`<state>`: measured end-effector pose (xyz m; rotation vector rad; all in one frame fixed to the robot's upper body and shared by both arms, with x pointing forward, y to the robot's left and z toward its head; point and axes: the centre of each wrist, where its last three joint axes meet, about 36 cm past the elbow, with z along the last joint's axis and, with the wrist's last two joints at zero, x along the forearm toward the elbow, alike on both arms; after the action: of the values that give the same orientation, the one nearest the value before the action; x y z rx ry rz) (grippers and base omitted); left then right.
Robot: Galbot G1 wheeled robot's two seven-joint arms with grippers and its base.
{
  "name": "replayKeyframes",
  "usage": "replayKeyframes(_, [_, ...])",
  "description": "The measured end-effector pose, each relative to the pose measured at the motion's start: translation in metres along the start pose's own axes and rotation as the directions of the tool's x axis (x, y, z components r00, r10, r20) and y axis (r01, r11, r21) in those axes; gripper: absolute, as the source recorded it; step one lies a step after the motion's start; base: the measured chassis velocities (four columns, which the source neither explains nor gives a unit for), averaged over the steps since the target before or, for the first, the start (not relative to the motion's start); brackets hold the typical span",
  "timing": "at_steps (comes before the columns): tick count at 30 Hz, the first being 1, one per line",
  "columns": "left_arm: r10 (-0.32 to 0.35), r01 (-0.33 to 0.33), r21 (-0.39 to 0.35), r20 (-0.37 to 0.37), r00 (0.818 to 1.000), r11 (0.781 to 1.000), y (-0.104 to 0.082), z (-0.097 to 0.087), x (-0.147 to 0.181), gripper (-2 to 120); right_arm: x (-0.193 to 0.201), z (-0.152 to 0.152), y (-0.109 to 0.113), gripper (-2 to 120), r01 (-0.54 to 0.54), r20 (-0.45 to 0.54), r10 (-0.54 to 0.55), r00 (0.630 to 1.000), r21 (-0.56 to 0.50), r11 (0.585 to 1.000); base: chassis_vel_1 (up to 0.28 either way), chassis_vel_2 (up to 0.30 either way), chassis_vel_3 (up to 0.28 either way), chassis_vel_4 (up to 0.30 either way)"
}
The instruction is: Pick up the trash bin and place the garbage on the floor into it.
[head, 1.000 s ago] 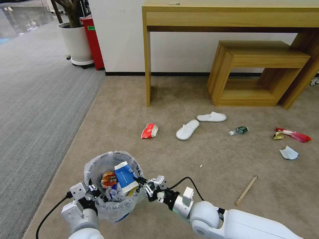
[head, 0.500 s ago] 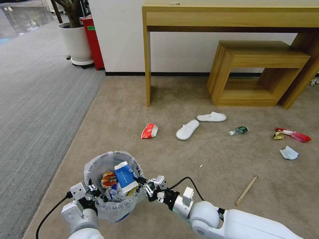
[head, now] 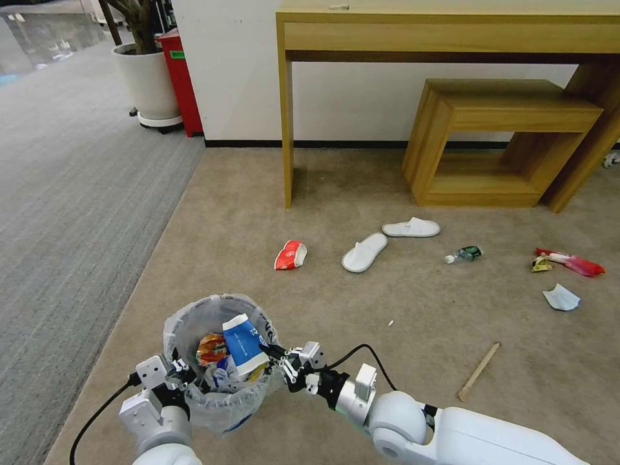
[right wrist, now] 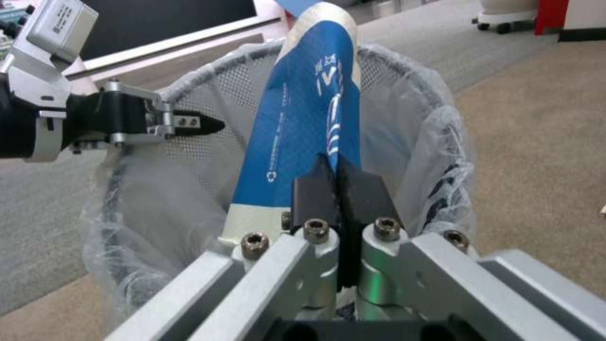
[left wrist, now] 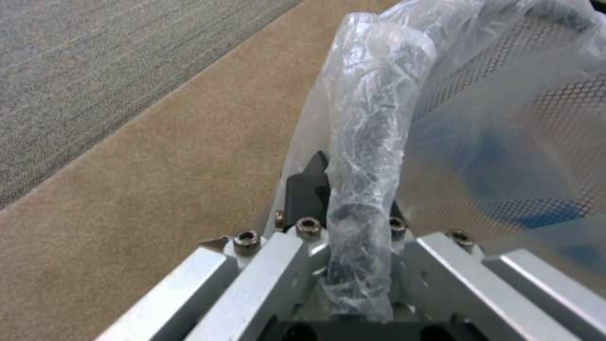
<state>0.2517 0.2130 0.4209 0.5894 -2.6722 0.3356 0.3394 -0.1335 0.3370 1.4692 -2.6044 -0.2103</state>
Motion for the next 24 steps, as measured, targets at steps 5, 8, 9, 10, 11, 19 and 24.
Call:
replayKeyframes(5, [0.000, 0.000, 0.000, 0.000, 1.000, 1.000, 0.0000, 0.0000, 0.0000, 1, 0.0000, 0.0000, 0.0000, 0, 0.000, 0.000, 0.000, 1.000, 0.000, 1.000, 0.000, 0.000, 0.000, 0.000])
replayKeyframes(8, [0.000, 0.000, 0.000, 0.000, 1.000, 1.000, 0.0000, 0.0000, 0.0000, 1, 0.0000, 0.0000, 0.0000, 0, 0.000, 0.000, 0.000, 1.000, 0.000, 1.000, 0.000, 0.000, 0.000, 0.000])
replayKeyframes(9, [0.000, 0.000, 0.000, 0.000, 1.000, 1.000, 0.0000, 0.0000, 0.0000, 1, 0.0000, 0.0000, 0.0000, 0, 0.000, 0.000, 0.000, 1.000, 0.000, 1.000, 0.000, 0.000, 0.000, 0.000])
replayKeyframes(10, [0.000, 0.000, 0.000, 0.000, 1.000, 1.000, 0.0000, 0.0000, 0.0000, 1, 0.0000, 0.0000, 0.0000, 0, 0.000, 0.000, 0.000, 1.000, 0.000, 1.000, 0.000, 0.000, 0.000, 0.000])
replayKeyframes(11, [0.000, 0.000, 0.000, 0.000, 1.000, 1.000, 0.0000, 0.0000, 0.0000, 1, 0.0000, 0.0000, 0.0000, 0, 0.000, 0.000, 0.000, 1.000, 0.000, 1.000, 0.000, 0.000, 0.000, 0.000])
replayKeyframes(19, [0.000, 0.000, 0.000, 0.000, 1.000, 1.000, 0.0000, 0.0000, 0.0000, 1, 0.0000, 0.0000, 0.0000, 0, 0.000, 0.000, 0.000, 1.000, 0.000, 1.000, 0.000, 0.000, 0.000, 0.000])
replayKeyframes(24, [0.000, 0.000, 0.000, 0.000, 1.000, 1.000, 0.0000, 0.0000, 0.0000, 1, 0.0000, 0.0000, 0.0000, 0, 0.000, 0.000, 0.000, 1.000, 0.000, 1.000, 0.000, 0.000, 0.000, 0.000])
